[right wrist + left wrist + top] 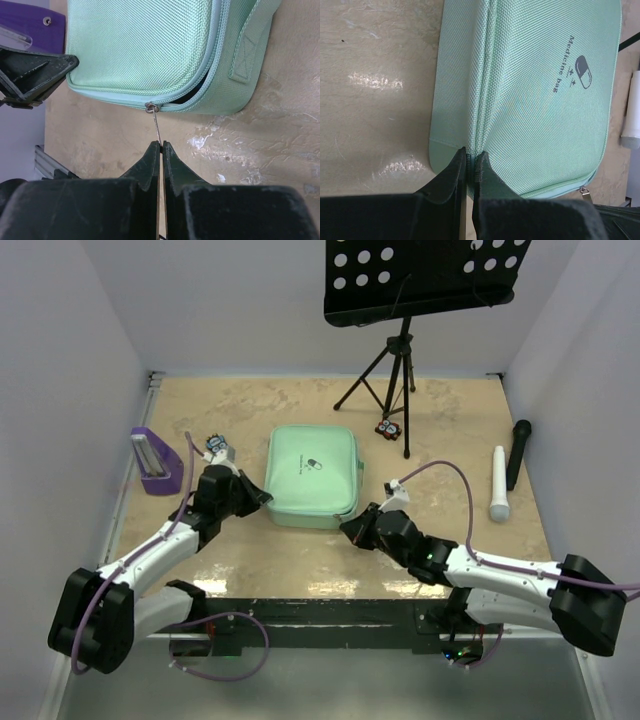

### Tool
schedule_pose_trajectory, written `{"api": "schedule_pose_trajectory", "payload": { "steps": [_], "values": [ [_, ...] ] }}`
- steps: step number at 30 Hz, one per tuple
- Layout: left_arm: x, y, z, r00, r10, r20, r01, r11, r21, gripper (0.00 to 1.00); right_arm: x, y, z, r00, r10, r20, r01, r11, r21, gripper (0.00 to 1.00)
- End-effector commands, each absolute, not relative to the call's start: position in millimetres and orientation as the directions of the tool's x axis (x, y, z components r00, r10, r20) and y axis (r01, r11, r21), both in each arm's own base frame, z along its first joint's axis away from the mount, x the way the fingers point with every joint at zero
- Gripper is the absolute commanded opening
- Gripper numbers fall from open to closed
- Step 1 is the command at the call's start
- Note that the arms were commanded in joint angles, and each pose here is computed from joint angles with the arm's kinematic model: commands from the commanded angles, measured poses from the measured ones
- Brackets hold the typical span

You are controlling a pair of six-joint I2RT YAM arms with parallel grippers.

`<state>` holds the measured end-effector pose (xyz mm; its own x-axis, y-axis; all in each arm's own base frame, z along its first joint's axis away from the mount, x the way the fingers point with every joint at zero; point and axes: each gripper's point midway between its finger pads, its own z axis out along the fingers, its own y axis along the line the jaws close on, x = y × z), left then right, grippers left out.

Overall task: Organize the medicine kit
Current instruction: Zip the medicine box at the center of the board.

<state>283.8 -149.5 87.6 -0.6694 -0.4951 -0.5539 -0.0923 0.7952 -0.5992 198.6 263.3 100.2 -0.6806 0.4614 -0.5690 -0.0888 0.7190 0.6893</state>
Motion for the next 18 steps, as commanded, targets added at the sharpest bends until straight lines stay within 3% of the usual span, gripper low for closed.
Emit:
{"api": "schedule_pose_trajectory", "payload": {
  "steps": [1,18],
  "values": [
    [286.6,-87.7,59.8,-0.606,-0.486,-0.630,-0.267,0.870,-0.414,0.00,195.3,240.4,76.9,-0.677,0.459,-0.575,-0.011,0.775,0.632,0.00],
    [314.6,-79.1,93.4,-0.570,-0.474,-0.671,-0.245,0.878,-0.412,0.00,197.0,242.1,83.9,-0.668,0.450,-0.592,-0.039,0.774,0.632,0.00]
  ]
}}
